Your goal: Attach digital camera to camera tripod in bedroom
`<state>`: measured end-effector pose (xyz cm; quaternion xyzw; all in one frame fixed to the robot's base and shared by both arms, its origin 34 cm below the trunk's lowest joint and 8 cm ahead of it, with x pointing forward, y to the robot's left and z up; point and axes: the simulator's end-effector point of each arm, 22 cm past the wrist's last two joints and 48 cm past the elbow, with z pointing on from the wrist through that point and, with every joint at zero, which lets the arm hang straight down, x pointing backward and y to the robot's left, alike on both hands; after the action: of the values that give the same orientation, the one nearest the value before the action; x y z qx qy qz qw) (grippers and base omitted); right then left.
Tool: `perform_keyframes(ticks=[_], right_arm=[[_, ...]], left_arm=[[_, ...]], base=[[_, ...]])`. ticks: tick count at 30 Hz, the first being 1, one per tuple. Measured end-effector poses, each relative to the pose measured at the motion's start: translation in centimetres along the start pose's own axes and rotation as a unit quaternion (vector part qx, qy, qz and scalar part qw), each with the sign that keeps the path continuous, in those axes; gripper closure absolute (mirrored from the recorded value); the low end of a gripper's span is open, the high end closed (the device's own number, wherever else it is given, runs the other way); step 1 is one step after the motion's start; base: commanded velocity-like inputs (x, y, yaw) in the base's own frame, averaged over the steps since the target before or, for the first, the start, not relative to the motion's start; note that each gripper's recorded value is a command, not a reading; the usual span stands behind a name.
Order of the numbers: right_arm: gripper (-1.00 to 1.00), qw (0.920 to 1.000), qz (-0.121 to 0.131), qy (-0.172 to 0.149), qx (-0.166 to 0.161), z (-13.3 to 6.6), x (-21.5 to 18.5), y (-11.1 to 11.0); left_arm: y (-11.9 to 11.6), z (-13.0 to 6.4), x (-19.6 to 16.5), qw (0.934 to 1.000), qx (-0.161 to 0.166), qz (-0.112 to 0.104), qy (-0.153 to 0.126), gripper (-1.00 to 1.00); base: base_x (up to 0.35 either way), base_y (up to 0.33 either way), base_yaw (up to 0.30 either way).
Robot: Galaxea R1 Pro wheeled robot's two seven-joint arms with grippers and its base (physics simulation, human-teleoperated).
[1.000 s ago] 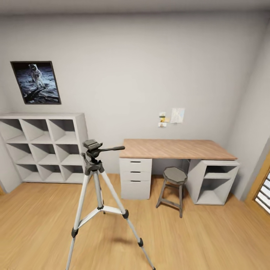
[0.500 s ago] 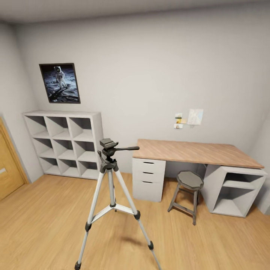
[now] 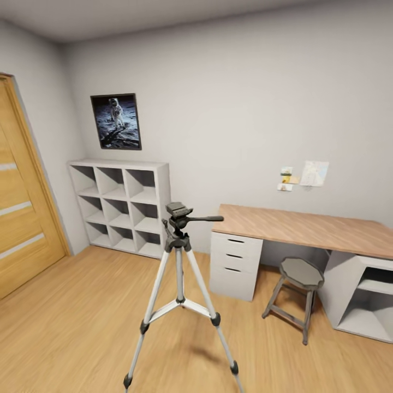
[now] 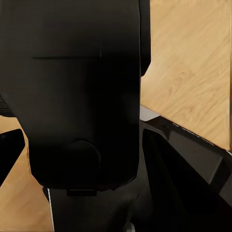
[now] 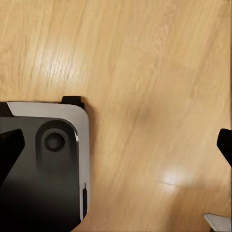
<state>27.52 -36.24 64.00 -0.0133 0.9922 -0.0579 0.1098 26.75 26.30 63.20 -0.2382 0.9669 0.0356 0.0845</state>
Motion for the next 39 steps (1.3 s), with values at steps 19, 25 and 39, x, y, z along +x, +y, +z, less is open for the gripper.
perform_keyframes(ticks=[19, 25, 39], right_arm=[[-1.00, 1.0000, 0.000, 0.000, 0.000, 0.02, -0.02, -0.01], [-1.00, 1.0000, 0.000, 0.000, 0.000, 0.02, -0.02, -0.01], [-1.00, 1.0000, -0.001, -0.002, 0.002, 0.01, -0.15, -0.24]], left_arm=[[0.02, 0.02, -0.05, 1.0000, 0.000, 0.000, 0.000, 1.00], [-0.06, 0.01, -0.01, 1.0000, 0.000, 0.000, 0.000, 1.00], [-0.09, 0.01, 0.00, 1.0000, 0.000, 0.000, 0.000, 1.00]], base=[[0.146, -0.113, 0.268], [0.004, -0.003, 0.268], [0.000, 0.000, 0.113]])
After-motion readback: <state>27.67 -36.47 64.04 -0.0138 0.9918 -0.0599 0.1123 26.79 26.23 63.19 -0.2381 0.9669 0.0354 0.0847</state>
